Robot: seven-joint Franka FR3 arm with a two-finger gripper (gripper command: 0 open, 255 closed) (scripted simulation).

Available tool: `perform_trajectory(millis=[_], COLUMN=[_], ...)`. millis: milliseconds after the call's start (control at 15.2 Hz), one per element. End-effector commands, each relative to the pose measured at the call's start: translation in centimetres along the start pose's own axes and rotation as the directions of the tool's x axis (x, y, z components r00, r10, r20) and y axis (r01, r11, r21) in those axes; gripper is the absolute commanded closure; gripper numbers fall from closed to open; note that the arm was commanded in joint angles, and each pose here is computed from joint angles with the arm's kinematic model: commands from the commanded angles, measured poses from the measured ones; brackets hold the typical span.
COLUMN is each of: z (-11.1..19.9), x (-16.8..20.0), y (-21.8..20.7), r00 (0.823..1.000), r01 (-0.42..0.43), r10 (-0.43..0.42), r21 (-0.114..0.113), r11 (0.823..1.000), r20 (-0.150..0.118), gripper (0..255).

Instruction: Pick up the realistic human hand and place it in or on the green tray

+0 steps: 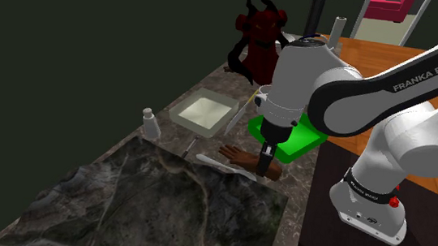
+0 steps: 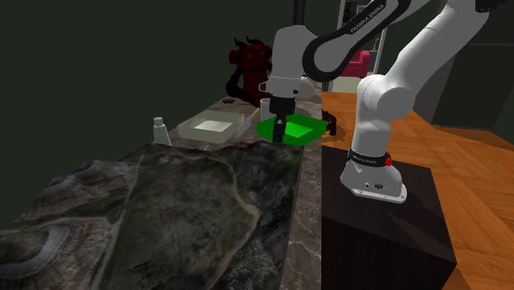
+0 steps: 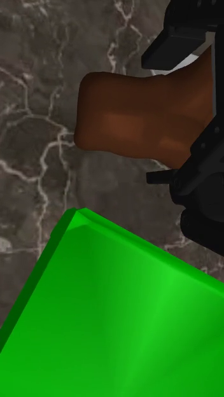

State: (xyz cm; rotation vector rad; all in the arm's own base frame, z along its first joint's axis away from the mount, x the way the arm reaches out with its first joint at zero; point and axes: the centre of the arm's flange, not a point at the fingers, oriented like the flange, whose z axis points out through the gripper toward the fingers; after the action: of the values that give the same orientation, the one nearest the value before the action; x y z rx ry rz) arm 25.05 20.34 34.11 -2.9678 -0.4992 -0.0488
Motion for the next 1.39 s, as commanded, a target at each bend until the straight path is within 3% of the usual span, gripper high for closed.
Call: perform_trajectory(millis=[0, 1320], z=[0.0, -10.5], x=[0.0, 0.6], y=[0.0, -1.3], r00=[1.000, 1.000], r01=[0.000, 0.000], r10=[0.000, 0.000], r21=[0.000, 0.000], r11=[1.000, 1.000], r20=[0.000, 0.000], gripper=[255, 255])
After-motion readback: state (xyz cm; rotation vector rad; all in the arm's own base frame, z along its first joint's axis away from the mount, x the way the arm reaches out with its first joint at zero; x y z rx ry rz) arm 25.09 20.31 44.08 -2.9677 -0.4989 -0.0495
